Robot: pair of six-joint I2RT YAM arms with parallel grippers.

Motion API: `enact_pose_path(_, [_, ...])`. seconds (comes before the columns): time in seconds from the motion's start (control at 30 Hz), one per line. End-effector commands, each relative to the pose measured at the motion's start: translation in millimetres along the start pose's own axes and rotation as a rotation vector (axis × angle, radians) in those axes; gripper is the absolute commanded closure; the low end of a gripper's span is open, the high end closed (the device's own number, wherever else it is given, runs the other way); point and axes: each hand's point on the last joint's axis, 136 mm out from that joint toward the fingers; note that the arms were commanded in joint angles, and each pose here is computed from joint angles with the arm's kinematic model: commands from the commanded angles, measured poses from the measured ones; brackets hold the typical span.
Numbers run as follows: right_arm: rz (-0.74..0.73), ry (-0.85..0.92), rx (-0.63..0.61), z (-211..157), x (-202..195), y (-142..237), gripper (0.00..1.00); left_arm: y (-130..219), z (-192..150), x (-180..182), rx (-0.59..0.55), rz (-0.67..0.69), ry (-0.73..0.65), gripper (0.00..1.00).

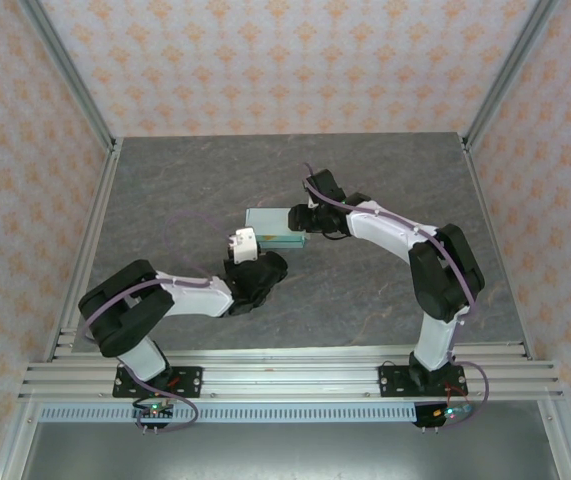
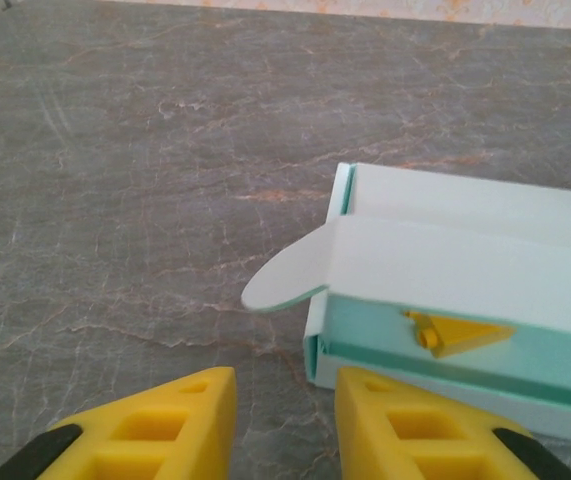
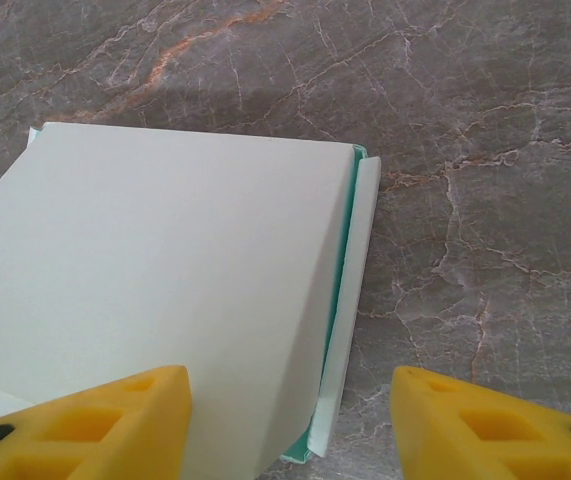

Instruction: Fold the paper box

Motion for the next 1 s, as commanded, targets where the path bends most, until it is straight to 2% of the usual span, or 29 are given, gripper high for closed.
enact_pose_path(0.0, [-0.031, 0.003, -0.013, 1.5, -2.0, 2.1, 0.45, 9.5, -7.0, 9.3, 0.054, -0.024, -0.023, 0.66])
enact_pose_path(0.1, [-0.045, 0.012, -0.014, 2.3, -4.3, 2.5, 0.45, 19.6, -10.0, 14.5, 0.113, -0.073, -0.057, 0.65])
enact_pose_path(0.13, [-0.048, 0.014, -0.015, 2.6, -5.0, 2.6, 0.45, 24.2, -8.9, 15.5, 0.134, -0.092, -0.071, 0.61])
enact_pose_path(0.2, [-0.051, 0.017, -0.016, 3.4, -5.4, 2.1, 0.45, 33.7, -3.2, 12.8, 0.180, -0.140, -0.103, 0.55])
enact_pose_path(0.33, [-0.055, 0.029, -0.017, 4.5, -5.1, 0.6, 0.45, 48.5, 18.5, 18.2, 0.244, -0.169, -0.164, 0.52])
enact_pose_path(0.47, [-0.064, 0.040, -0.007, 2.7, -6.8, -2.8, 0.45, 52.9, 48.7, 17.8, 0.274, -0.245, -0.095, 0.48])
enact_pose_path(0.57, [-0.070, 0.045, -0.010, 2.4, -8.3, -3.8, 0.45, 34.1, 68.4, 21.6, 0.300, -0.235, -0.040, 0.46])
enact_pose_path(0.7, [-0.081, 0.052, -0.013, 2.9, -10.3, -4.4, 0.45, -4.0, 76.7, 13.5, 0.359, -0.213, -0.009, 0.44])
enact_pose_path(0.83, [-0.104, 0.066, -0.007, 1.2, -14.8, -6.7, 0.45, -48.1, 64.1, 1.1, 0.458, -0.213, 0.014, 0.43])
enact_pose_path(0.97, [-0.139, 0.085, 0.001, -1.7, -21.8, -10.2, 0.45, -74.9, 40.7, -9.6, 0.557, -0.228, 0.012, 0.42])
Point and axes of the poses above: each hand's point on the last joint's axis, 136 mm out from that joint toward the fingers, its own y axis back along the fingers, its own x axis along the line the jaws close on, z = x × y, and after that the axes turned 7 degrees about y, right-handed
